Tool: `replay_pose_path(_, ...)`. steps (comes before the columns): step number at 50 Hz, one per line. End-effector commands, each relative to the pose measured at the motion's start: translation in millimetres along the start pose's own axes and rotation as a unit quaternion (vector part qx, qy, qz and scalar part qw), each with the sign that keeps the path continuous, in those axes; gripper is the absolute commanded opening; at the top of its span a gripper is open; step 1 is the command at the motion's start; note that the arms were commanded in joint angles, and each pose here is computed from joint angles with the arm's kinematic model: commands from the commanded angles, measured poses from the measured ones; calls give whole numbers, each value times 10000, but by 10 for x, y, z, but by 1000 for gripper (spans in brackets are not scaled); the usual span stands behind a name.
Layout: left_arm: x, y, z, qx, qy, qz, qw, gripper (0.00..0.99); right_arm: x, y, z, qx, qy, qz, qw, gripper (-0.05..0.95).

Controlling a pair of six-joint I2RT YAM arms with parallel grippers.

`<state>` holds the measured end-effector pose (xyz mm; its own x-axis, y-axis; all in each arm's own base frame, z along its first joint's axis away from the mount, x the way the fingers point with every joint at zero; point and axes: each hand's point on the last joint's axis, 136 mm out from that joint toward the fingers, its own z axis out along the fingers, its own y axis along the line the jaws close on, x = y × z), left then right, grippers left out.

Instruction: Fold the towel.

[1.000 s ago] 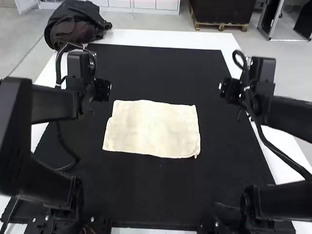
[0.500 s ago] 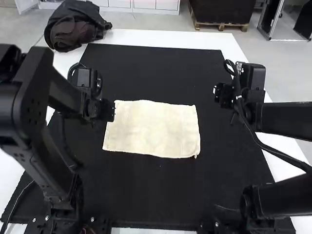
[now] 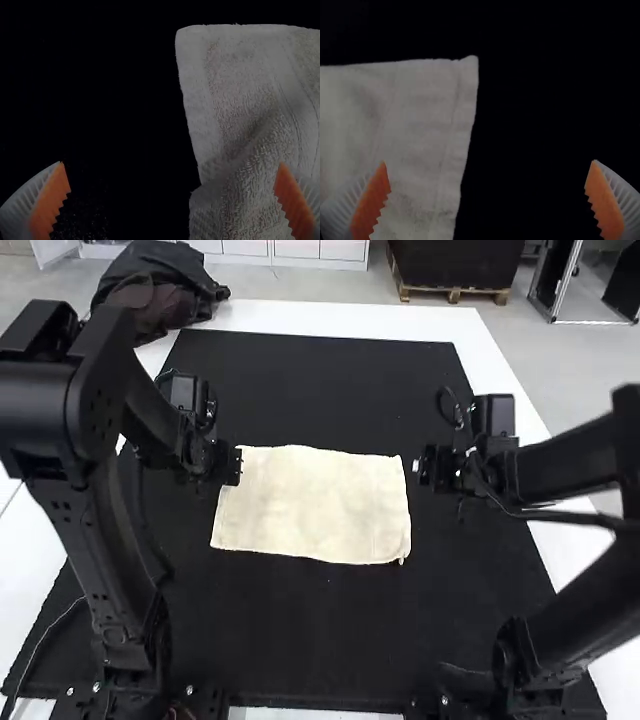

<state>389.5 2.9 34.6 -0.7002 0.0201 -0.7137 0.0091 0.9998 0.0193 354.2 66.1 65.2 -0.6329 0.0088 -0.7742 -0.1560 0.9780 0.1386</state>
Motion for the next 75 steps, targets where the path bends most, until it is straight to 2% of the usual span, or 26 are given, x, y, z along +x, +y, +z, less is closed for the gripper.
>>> replay_pose_path(1,-153,-29,42,66,-138,91,9998,961,-152,168,94,-285,-65,89,9995,908)
replay_pose_path(14,-257,-27,82,57,-292,230,9993,961,-159,357,253,-503,-51,-41,9987,908)
replay_pose_path(42,-227,-55,304,112,-127,386,9991,959,24,395,675,-651,324,65,9973,907)
replay_pose_path(52,-241,-192,362,221,-118,520,9983,957,87,382,813,-647,401,82,9971,907)
replay_pose_path(62,-243,-255,445,272,-97,530,9982,957,114,374,922,-642,438,78,9969,908)
replay_pose_path(75,-85,-252,553,265,118,525,9982,957,122,368,1038,-636,488,38,9968,908)
